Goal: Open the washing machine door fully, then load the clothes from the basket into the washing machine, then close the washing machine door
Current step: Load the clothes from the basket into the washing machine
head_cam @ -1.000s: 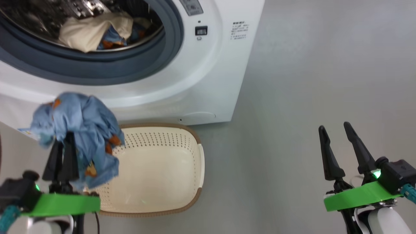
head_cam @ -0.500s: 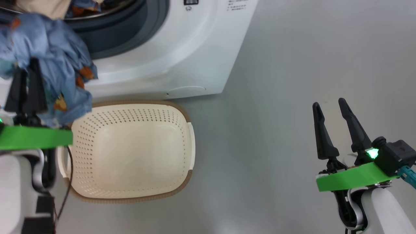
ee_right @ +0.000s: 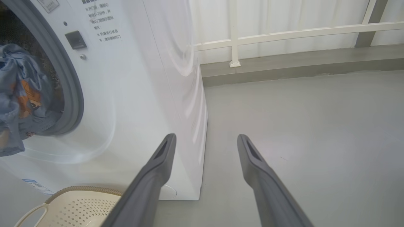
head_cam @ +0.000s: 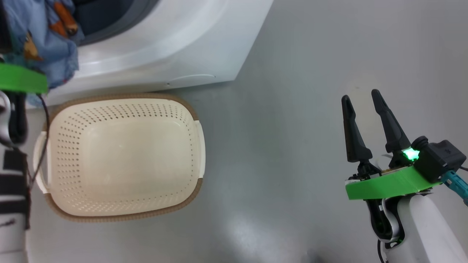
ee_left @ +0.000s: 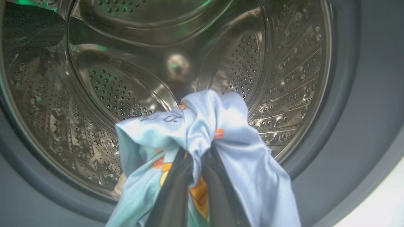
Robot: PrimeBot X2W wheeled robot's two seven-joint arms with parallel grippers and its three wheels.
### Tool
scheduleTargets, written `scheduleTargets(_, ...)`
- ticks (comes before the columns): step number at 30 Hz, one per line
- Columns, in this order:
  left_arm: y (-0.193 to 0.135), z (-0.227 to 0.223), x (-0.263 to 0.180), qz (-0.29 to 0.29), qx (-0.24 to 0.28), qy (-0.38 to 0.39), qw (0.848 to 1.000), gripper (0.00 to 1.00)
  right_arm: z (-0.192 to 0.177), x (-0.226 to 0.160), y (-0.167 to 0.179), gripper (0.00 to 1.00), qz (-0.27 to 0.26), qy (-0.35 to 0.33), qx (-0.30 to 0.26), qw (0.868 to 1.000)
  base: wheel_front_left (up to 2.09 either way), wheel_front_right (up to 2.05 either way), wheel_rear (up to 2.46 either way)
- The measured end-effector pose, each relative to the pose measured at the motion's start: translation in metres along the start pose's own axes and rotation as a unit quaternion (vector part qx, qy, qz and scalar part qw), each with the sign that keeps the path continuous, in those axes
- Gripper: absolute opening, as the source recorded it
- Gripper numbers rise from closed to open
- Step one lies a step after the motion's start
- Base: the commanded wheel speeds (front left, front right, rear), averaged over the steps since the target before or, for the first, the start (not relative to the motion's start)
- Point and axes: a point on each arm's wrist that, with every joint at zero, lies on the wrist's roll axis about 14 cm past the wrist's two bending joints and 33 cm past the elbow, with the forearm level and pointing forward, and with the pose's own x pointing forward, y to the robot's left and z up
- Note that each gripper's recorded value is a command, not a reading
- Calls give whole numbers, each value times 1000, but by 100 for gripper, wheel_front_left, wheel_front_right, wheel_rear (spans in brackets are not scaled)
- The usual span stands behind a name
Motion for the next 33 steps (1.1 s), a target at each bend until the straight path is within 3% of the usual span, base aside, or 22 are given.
scheduleTargets(19, 4, -34, 89, 5, 3, 31, 999, 0, -23, 17, -9, 100, -6, 24, -8, 1000, 0, 0, 0)
scheduleTargets(33, -1, 2, 128, 4, 25, -68, 997, 0, -35, 21, -22, 100, -21, 37, -9, 999, 0, 0, 0)
